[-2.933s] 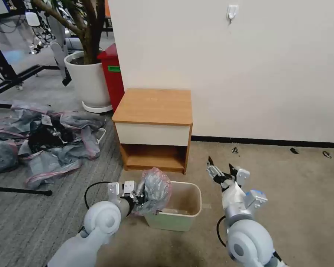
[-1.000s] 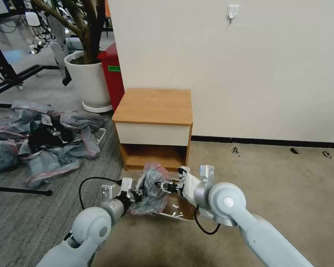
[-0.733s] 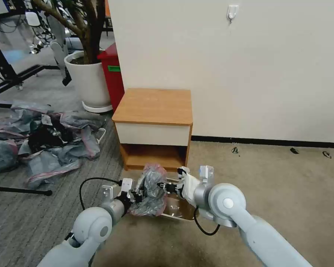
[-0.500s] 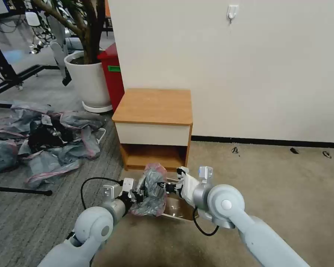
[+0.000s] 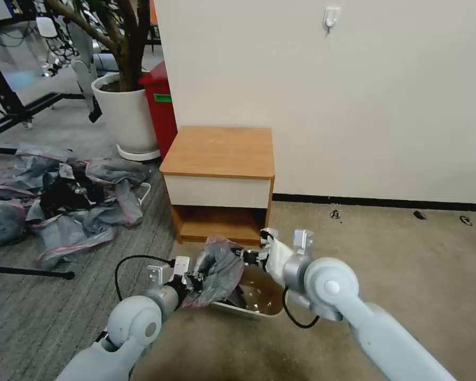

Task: Pick up the garbage bag from the table and place it over the trash can.

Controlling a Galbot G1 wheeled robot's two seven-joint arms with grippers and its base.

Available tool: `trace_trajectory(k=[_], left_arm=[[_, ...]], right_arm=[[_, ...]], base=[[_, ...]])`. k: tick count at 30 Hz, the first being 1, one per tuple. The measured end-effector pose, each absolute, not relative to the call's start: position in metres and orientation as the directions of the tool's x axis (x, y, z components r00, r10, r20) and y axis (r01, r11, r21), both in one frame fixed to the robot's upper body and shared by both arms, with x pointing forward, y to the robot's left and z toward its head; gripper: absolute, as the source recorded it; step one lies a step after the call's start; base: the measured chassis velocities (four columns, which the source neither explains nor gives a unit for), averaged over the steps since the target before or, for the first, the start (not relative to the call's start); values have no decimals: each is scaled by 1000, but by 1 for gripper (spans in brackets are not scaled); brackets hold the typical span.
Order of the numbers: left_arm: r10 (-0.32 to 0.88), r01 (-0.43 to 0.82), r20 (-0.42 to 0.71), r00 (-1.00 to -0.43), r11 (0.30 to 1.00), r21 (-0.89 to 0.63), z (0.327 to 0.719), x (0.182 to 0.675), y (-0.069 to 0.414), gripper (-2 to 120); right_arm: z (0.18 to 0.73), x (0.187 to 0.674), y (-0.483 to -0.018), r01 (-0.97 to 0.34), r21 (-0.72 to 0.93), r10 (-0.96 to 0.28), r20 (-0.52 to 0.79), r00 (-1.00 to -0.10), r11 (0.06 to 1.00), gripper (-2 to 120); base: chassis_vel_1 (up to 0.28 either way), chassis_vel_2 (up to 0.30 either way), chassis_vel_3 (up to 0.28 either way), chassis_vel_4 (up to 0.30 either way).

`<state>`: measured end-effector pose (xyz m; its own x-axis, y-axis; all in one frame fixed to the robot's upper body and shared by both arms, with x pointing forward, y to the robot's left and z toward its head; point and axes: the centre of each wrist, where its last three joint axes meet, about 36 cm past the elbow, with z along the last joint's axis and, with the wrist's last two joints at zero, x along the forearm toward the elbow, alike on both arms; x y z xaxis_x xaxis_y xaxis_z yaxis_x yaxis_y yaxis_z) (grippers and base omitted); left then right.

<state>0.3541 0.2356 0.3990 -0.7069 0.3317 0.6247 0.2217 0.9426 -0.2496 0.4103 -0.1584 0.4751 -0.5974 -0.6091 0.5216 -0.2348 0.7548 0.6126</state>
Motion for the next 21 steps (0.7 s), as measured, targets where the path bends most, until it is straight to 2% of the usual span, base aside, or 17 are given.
trace_trajectory(k=[21], left_arm=[[322,188,560,-764,940,-284,396,352,247,3]], right_arm=[[466,431,-207,-117,542,-477,592,-650,832,0]], base=[[0,0,0,0]])
